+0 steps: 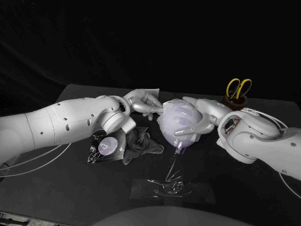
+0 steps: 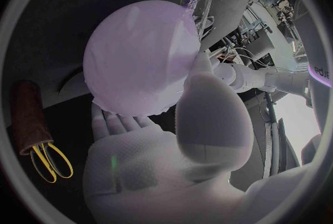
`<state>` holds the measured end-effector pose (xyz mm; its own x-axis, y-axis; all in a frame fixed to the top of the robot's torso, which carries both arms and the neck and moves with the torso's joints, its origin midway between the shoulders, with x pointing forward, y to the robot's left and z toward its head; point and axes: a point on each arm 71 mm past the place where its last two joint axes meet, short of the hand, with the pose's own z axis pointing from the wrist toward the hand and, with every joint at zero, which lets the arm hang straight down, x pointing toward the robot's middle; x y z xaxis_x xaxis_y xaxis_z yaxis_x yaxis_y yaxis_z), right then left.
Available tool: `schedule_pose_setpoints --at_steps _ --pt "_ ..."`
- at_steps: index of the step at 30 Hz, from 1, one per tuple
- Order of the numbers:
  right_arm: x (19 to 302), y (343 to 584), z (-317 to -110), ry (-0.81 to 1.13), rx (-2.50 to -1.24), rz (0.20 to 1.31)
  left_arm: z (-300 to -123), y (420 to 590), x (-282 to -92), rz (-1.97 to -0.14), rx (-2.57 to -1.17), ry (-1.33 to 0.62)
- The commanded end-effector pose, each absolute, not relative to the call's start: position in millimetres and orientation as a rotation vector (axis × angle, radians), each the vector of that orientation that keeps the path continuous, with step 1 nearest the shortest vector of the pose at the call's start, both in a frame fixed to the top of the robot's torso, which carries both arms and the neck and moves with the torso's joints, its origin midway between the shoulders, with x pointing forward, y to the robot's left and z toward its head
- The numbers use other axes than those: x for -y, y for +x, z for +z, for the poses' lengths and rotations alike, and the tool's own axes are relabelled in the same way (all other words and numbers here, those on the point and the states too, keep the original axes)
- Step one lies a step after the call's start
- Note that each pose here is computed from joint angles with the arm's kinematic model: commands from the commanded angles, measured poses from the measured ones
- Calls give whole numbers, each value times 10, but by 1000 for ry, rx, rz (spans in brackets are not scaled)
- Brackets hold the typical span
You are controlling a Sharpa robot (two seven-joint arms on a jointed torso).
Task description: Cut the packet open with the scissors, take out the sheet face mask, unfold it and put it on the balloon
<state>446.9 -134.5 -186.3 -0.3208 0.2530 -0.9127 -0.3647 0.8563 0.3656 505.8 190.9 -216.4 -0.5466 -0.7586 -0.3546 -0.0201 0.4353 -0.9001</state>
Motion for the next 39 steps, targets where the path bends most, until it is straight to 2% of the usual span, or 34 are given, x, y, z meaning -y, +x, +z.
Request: schedule_pose_setpoints --at_steps 1,19,39 --pt "1326 4446 -1893 -109 -1810 620 -2116 5059 -1860 -1211 -1838 -652" --pt "1337 4446 -1894 -108 -1811 617 -2092 5076 -1984 -1165 -1779 -674" --pt "1339 4448 -1894 -107 -1811 616 -2152 5070 -2091 -1033 -1841 -691"
